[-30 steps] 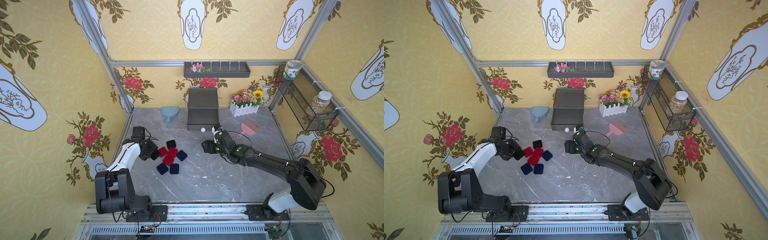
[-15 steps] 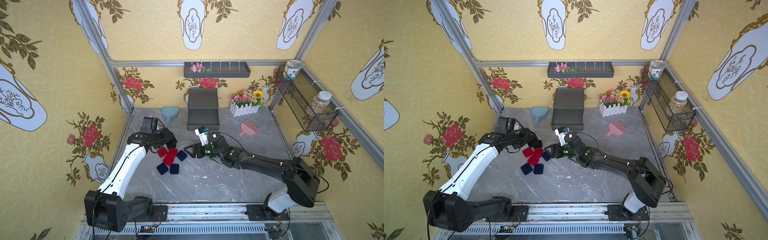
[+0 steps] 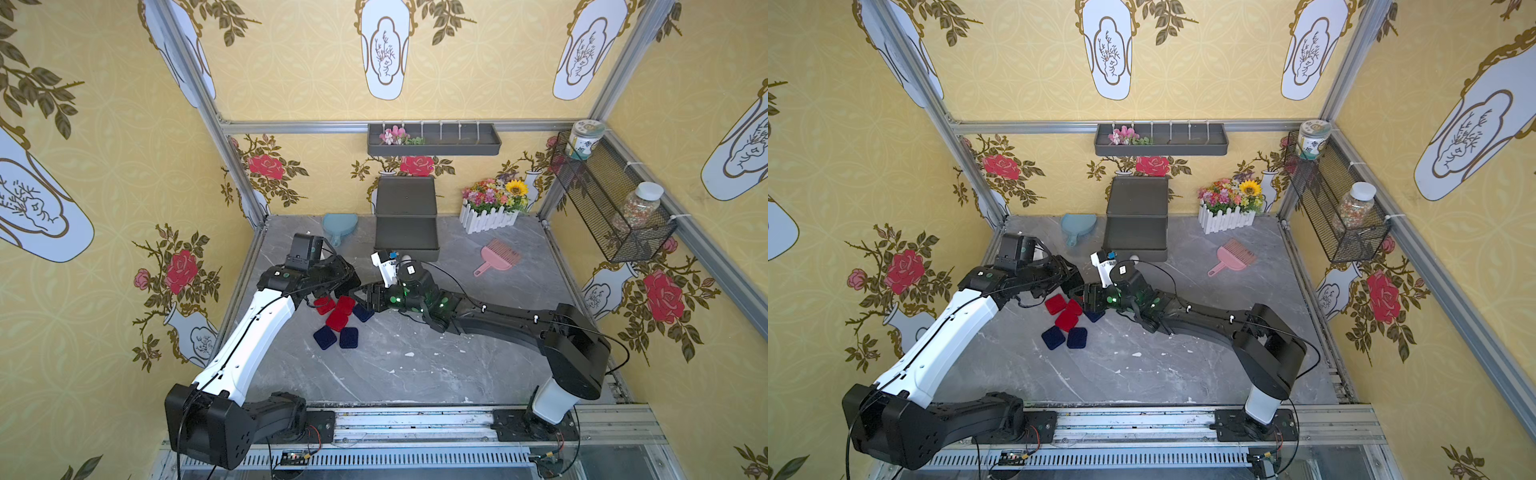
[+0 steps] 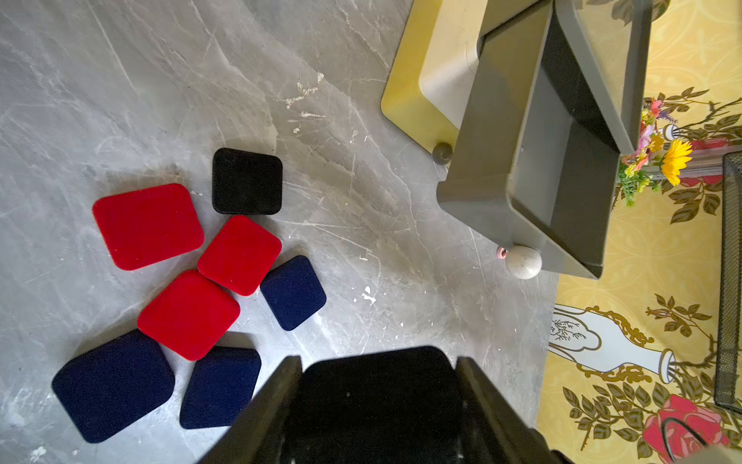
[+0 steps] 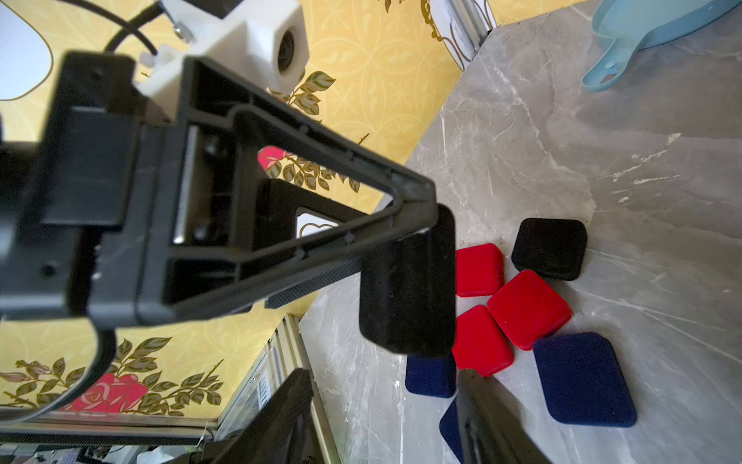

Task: Place the brooch boxes into the drawer by color
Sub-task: Pick up the brooch box from the center of the board, then place the brooch box in the drawer.

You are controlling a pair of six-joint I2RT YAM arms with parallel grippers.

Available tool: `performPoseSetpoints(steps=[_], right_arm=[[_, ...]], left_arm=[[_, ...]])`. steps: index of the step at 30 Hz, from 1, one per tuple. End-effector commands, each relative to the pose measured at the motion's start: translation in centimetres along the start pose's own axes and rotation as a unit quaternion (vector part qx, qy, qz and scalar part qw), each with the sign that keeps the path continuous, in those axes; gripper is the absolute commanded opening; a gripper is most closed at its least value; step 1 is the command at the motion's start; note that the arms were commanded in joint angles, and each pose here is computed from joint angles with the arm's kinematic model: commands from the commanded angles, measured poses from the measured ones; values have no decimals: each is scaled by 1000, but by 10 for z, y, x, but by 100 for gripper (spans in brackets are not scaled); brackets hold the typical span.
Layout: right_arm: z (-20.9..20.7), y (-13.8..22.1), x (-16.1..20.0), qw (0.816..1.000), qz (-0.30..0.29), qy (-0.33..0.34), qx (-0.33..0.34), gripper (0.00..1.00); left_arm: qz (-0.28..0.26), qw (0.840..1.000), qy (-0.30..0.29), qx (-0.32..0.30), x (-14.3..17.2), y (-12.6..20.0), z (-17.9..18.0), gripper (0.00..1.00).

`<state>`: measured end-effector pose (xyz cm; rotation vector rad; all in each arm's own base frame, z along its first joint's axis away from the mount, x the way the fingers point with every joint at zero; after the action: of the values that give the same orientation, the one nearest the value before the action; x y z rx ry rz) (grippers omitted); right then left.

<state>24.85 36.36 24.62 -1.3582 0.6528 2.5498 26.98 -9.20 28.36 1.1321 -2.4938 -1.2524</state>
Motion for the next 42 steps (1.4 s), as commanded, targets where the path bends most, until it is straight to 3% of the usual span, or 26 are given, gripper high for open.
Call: performPoseSetpoints(steps=[1,8,11,16,20,22,26,28,33,39,42], right_arm=[[2,-3,-12,999,-42,0,1,61],[2,-12,-18,998,-57,-4,-7,53],[3,-14,-20,998,-60,-6,-10,45],[3,-15,-20,998,-64,-6,-13,23],[3,-16,-20,998,-63,-6,-13,17],[2,-15,-20,998,-63,-6,-12,16],[4,-10,-21,998,-64,-3,-8,16],[3,-4,-25,998,-63,4,2,16],[-10,22,-42,997,-59,9,47,16],[-49,69,-76,990,-75,-13,117,15],[-69,81,-95,986,-74,-22,145,15]], left_arm=[[-1,1000,-2,10,0,1,-2,49],[0,1000,-4,15,1,3,-3,49],[-2,1000,-5,16,1,5,-3,49],[-1,1000,-7,17,1,5,-3,49],[0,1000,-9,16,1,5,-3,49],[-2,1000,-10,16,1,5,-3,56],[-24,1000,-7,16,-2,10,-4,92],[-37,999,-5,23,-3,15,-6,99],[-109,994,-8,27,-11,36,-8,100],[-223,974,-12,36,-16,69,3,100],[-238,970,-30,46,-14,74,8,100]])
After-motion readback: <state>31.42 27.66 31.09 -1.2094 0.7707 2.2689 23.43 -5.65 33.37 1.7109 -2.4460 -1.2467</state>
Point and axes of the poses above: each gripper's point midway between its finger pads, its own y axis back along the fingers, its own z axis along the line the jaws close on, x = y × z, the point moved 9 cm from there along y, back along the fingers, and after that the axes turned 13 degrees about y, right-handed, at the moved point
